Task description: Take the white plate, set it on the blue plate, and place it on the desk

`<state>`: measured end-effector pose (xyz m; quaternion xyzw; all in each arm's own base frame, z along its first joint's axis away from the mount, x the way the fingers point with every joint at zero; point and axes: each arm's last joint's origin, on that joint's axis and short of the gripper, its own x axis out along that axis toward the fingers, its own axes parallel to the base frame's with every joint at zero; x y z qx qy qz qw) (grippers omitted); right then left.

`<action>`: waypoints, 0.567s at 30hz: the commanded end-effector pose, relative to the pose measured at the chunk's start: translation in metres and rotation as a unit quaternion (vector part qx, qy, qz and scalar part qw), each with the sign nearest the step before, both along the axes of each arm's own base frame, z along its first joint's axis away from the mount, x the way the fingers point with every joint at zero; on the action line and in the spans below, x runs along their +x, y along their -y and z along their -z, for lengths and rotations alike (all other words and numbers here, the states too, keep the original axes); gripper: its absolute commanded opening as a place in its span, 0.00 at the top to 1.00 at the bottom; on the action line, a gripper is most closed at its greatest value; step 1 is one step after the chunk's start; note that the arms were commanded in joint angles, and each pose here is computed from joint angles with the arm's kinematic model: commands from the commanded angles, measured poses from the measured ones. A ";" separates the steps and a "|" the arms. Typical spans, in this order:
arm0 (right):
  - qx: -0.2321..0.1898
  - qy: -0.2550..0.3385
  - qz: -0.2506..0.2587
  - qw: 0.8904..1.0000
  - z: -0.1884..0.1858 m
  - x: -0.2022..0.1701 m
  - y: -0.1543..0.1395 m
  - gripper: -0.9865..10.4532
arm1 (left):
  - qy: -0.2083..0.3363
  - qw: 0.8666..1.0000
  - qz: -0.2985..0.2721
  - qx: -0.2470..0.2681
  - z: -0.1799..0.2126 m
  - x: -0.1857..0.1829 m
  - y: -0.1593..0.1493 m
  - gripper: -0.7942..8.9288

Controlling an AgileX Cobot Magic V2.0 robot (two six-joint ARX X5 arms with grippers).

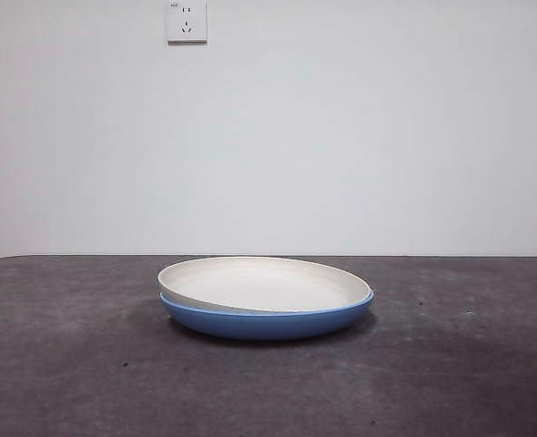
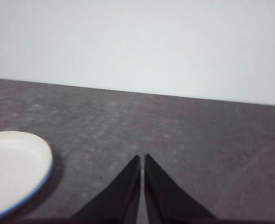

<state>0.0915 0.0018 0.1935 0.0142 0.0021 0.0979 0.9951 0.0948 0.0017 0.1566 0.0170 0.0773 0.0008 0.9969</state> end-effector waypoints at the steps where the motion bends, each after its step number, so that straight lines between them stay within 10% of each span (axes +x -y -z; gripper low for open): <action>1: 0.025 0.008 0.019 0.999 0.009 0.001 0.001 0.91 | -0.012 1.000 -0.004 -0.002 0.007 0.001 0.000 0.91; 17: 0.043 -0.085 0.038 0.995 0.042 0.004 0.002 0.91 | -0.012 1.000 -0.003 -0.002 0.007 0.001 0.000 0.91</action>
